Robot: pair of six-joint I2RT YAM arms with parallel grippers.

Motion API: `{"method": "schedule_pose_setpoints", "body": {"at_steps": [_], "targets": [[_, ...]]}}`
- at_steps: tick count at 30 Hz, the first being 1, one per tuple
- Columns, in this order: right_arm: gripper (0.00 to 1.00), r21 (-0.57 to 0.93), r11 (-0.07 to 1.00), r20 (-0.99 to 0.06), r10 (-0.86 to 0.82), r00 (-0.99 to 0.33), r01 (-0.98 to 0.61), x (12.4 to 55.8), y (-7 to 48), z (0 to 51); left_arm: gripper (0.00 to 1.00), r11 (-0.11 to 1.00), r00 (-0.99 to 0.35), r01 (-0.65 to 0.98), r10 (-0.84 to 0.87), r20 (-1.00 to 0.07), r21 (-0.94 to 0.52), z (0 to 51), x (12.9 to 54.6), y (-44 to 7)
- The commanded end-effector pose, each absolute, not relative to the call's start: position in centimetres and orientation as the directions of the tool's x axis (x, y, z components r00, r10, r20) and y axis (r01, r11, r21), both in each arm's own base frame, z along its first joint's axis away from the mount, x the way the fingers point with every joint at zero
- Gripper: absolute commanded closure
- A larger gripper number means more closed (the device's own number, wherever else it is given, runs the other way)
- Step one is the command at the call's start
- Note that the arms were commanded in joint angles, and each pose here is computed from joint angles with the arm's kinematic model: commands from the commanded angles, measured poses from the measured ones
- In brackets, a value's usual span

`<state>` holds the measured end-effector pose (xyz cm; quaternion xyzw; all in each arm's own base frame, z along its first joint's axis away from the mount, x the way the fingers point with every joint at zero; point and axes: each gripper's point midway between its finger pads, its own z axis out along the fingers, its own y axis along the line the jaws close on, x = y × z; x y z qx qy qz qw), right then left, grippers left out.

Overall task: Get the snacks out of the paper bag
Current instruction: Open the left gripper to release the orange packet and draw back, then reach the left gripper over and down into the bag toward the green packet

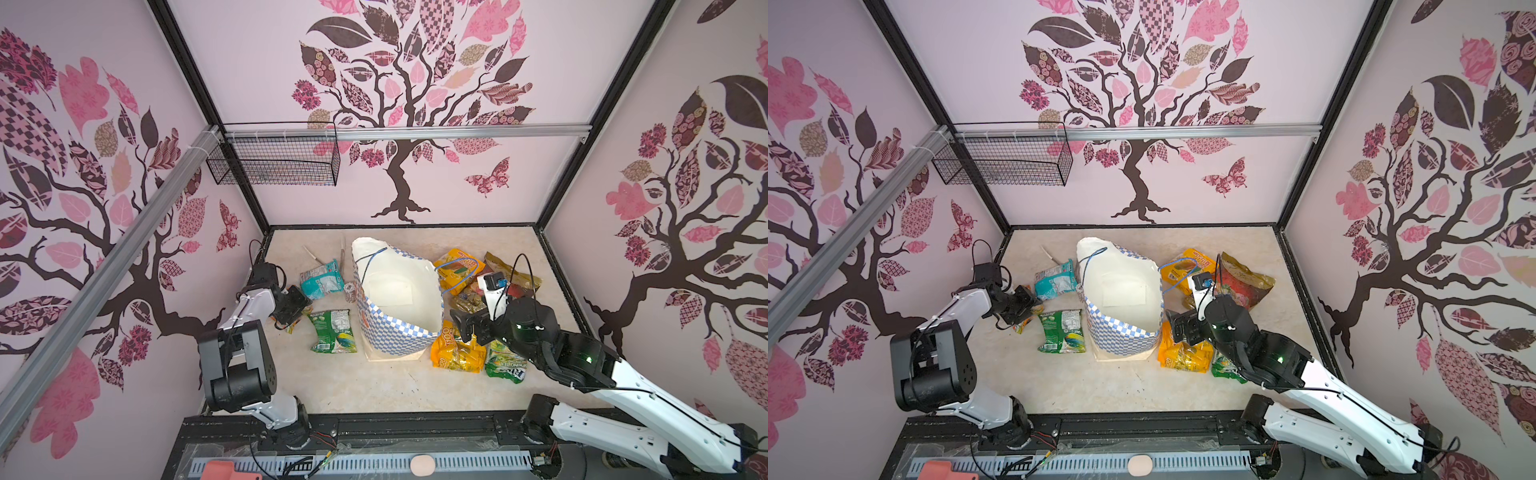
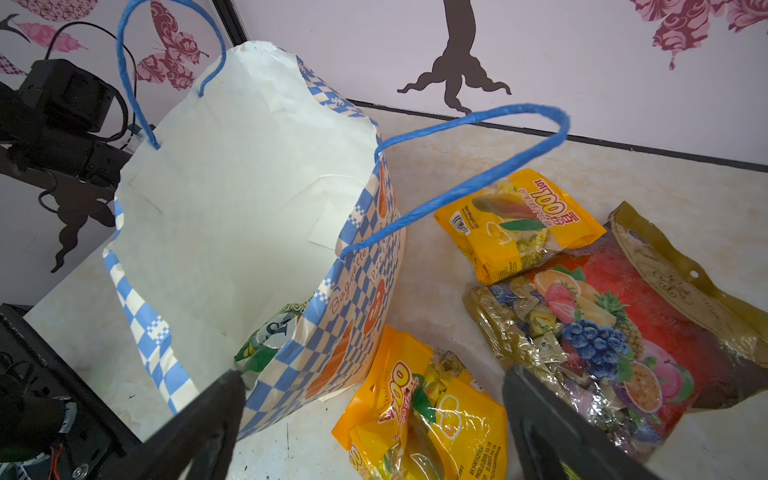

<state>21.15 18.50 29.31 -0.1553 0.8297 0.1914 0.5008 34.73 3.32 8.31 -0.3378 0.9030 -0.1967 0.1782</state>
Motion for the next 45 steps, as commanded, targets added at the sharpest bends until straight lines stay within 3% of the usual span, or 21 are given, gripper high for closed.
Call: {"method": "schedule_pose_setpoints", "body": {"at_steps": [1, 8, 16, 21, 27, 32, 37, 45], "targets": [[0.00, 0.219, 0.862, -0.898, -0.005, -0.439, -0.457, 20.9, 18.6, 31.6, 0.38, 0.724, -0.671, -0.460, -0.662, -0.333, -0.514, 11.8, 36.3, 3.8], [0.00, 0.263, 0.837, -0.888, 0.016, -0.460, -0.480, 20.4, 19.2, 32.5, 0.30, 0.762, -0.562, -0.354, -0.637, -0.527, -0.542, 18.7, 35.4, 3.6], [0.00, 0.308, 0.792, -0.862, -0.002, -0.506, -0.527, 20.5, 21.9, 32.6, 0.20, 0.874, -0.432, -0.098, -0.467, -0.771, -0.475, 31.8, 33.0, -0.6], [0.00, 0.328, 0.777, -0.853, 0.000, -0.522, -0.537, 20.7, 23.0, 32.5, 0.19, 0.914, -0.388, 0.053, -0.352, -0.852, -0.402, 38.3, 31.7, -4.9], [0.00, 0.332, 0.777, -0.850, 0.000, -0.527, -0.535, 20.9, 23.2, 32.5, 0.21, 0.921, -0.435, 0.258, -0.160, -0.886, -0.293, 41.8, 30.2, -12.7], [0.00, 0.328, 0.785, -0.847, -0.002, -0.531, -0.525, 20.9, 23.0, 32.1, 0.21, 0.895, -0.472, 0.415, 0.061, -0.880, -0.161, 41.7, 28.7, -19.8], [0.00, 0.324, 0.791, -0.851, 0.004, -0.526, -0.519, 20.8, 22.6, 32.2, 0.23, 0.873, -0.527, 0.486, 0.259, -0.810, -0.038, 37.9, 28.5, -24.8], [0.00, 0.315, 0.808, -0.855, 0.015, -0.518, -0.497, 20.6, 21.4, 32.0, 0.24, 0.853, -0.647, 0.521, 0.366, -0.669, -0.036, 31.4, 28.4, -27.6]]}}
